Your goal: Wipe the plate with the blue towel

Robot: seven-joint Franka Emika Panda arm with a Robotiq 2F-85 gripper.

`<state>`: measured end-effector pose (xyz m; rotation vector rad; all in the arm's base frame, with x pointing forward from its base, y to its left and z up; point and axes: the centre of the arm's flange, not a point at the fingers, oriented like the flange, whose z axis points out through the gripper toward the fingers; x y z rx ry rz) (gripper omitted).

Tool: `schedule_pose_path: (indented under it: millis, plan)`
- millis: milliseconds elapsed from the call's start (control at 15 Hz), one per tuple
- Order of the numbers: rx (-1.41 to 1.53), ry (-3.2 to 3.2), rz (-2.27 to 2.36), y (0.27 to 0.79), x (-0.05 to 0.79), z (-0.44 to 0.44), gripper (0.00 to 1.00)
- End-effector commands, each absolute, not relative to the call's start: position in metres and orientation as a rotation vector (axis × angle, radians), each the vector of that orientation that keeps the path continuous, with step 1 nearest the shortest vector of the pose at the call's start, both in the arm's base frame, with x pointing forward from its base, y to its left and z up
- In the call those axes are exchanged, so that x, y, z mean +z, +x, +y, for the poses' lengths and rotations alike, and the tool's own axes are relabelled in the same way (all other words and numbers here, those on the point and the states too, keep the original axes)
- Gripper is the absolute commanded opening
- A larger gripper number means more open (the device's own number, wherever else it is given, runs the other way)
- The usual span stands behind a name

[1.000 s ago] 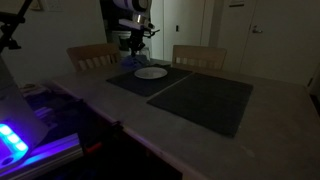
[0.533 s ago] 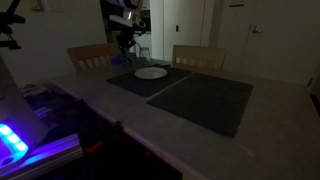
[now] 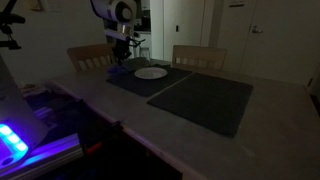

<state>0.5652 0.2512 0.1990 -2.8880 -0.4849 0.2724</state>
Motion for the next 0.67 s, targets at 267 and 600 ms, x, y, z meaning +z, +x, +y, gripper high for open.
schedule_pose_path:
  millis: [267, 600]
  plan:
    - [0.192, -2.961, -0.544, 0.568, 0.226, 0.241, 0.51]
    - [0.156, -2.978, -0.611, 0.577, 0.273, 0.238, 0.86]
